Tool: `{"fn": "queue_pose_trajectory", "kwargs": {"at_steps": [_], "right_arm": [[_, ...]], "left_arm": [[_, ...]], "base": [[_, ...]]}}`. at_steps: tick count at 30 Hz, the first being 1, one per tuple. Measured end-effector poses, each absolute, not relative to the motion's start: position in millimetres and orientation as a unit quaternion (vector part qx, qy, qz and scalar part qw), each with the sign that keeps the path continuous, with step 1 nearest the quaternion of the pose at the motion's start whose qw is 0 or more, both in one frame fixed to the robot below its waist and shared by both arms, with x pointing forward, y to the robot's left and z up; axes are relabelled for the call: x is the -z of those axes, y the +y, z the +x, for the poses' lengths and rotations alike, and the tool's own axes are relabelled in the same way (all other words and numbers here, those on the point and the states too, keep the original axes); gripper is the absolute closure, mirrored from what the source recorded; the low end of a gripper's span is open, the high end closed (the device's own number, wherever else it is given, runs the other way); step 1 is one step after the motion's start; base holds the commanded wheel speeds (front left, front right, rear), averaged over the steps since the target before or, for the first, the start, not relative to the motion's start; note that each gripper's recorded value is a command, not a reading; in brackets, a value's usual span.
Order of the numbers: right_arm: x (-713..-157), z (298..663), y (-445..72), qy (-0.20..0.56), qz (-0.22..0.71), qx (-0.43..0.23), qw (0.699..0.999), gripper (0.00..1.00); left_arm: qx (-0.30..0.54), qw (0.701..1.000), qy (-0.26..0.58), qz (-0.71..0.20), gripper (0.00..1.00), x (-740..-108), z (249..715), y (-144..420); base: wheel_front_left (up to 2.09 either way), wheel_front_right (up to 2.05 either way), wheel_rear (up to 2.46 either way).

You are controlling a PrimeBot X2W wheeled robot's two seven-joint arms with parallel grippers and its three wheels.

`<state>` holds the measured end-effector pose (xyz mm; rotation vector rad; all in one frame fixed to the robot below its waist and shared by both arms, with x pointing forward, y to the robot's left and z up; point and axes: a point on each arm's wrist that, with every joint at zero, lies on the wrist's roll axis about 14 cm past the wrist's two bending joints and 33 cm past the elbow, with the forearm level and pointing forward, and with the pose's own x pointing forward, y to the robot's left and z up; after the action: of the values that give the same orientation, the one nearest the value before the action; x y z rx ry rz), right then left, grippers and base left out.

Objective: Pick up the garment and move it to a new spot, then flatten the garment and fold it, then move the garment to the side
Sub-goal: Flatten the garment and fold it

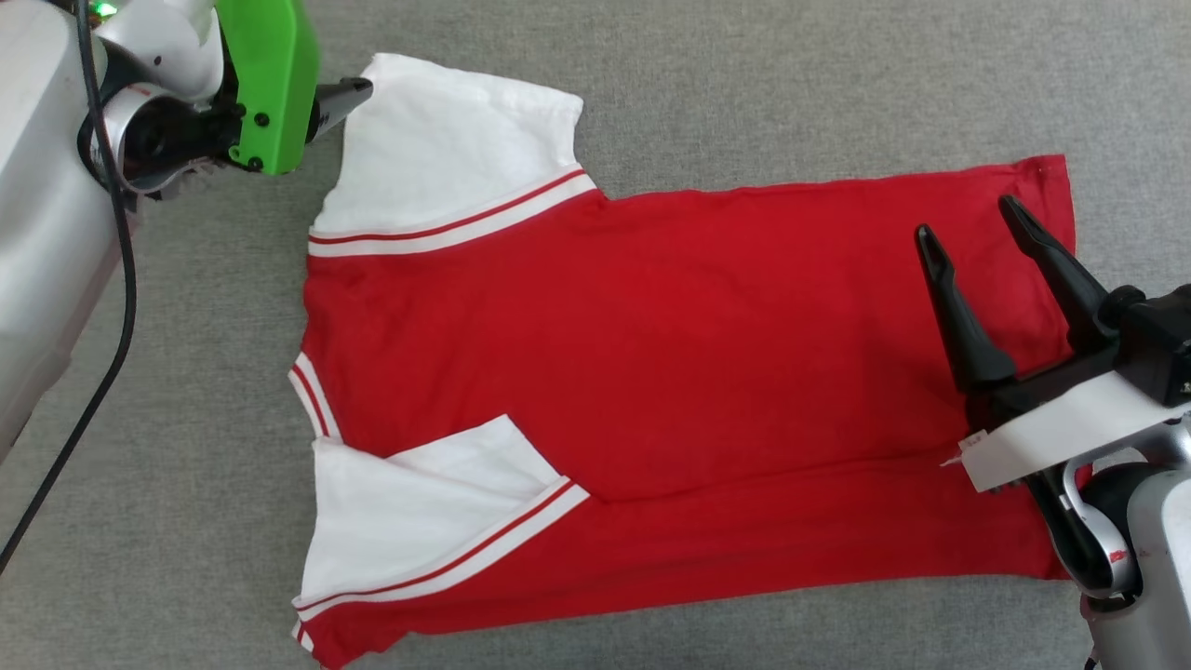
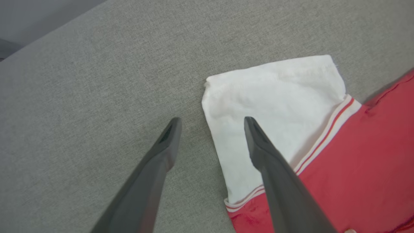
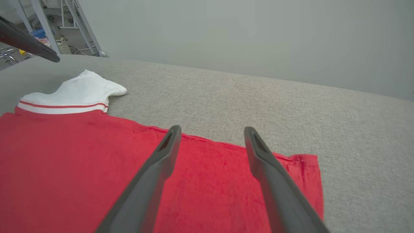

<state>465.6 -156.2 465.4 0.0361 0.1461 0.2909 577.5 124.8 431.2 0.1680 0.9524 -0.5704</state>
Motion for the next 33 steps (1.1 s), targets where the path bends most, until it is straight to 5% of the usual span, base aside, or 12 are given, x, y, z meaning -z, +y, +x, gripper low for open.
{"fn": "queue_pose_trajectory", "kwargs": {"at_steps": [12, 13, 26, 33], "right_arm": [[-423.3, 472.0, -166.1, 0.117, 0.012, -0.135, 0.984, 0.0], [-422.6, 471.9, -168.6, 0.118, 0.01, -0.132, 0.984, 0.0], [-478.7, 495.0, -187.6, 0.062, -0.066, -0.148, 0.985, 0.0], [-478.5, 503.8, -207.6, 0.171, -0.113, -0.169, 0.964, 0.0]], "left_arm": [[0.288, 0.805, 0.506, 0.118, 0.0, -360.4, 593.6, 104.6], [0.293, 0.803, 0.505, 0.124, 1.0, -359.5, 593.3, 101.9], [0.335, 0.833, 0.424, 0.121, 1.0, -395.8, 575.8, 81.2], [0.359, 0.855, 0.352, 0.127, 1.0, -438.0, 563.5, 72.0]], "base": [[0.0, 0.0, 0.0], [0.0, 0.0, 0.0], [0.0, 0.0, 0.0], [0.0, 0.0, 0.0]]}}
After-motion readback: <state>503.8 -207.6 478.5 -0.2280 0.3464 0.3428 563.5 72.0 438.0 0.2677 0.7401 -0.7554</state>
